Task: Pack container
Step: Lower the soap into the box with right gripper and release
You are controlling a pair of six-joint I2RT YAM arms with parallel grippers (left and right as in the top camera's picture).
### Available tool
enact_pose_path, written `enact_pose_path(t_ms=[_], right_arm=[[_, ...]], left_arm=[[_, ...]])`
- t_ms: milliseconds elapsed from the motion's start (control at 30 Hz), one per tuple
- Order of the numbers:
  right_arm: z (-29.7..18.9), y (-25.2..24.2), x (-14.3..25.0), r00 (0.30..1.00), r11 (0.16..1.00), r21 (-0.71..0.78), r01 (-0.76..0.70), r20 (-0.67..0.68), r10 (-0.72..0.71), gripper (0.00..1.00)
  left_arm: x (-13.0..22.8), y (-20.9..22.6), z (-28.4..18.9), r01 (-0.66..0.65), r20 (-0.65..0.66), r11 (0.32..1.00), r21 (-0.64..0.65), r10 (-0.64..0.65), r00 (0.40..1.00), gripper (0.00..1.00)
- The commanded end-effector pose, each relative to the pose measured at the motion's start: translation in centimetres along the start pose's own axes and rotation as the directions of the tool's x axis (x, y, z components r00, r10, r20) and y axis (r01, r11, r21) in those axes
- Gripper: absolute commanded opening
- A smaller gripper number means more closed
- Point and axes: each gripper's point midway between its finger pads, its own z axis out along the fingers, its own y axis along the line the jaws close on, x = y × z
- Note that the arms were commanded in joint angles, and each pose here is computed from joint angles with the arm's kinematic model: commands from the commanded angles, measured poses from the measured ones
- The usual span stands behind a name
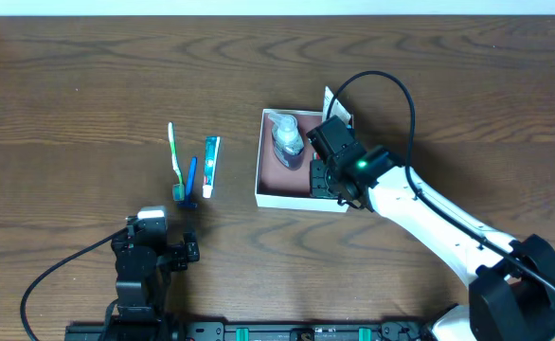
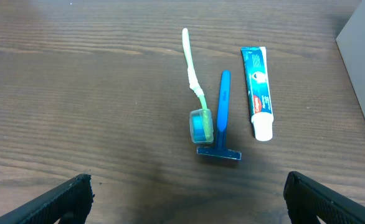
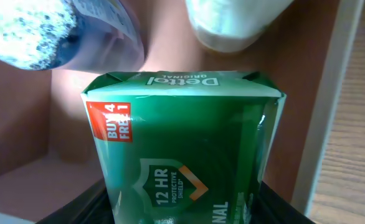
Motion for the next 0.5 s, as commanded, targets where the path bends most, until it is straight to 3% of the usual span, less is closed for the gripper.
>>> enact_pose_path(t_ms=[0, 267, 333, 467], right_arm=[[0.5, 0.6, -0.1, 1.000, 1.000, 0.001, -0.002, 0.002, 0.002, 0.33], [1.9, 0.3, 0.4, 1.000, 1.000, 0.022, 0.006, -0.026, -0.005, 0.47], [1.7, 0.4, 0.0, 1.000, 1.000, 0.019, 0.018, -0.011, -0.017, 0.56], [1.1, 0.8, -0.7, 0.999, 1.000, 0.001, 0.027, 0.021, -0.027, 0.59]], left_arm=[[0.7, 0.2, 0.3, 0.017, -0.014, 1.000, -0.009, -0.017, 1.000, 0.98], [0.7, 0.2, 0.3, 0.017, -0.014, 1.000, -0.009, -0.017, 1.000, 0.98], [0.7, 0.2, 0.3, 0.017, -0.014, 1.000, -0.009, -0.017, 1.000, 0.98], [0.7, 0.2, 0.3, 0.017, -0.014, 1.000, -0.009, -0.017, 1.000, 0.98]])
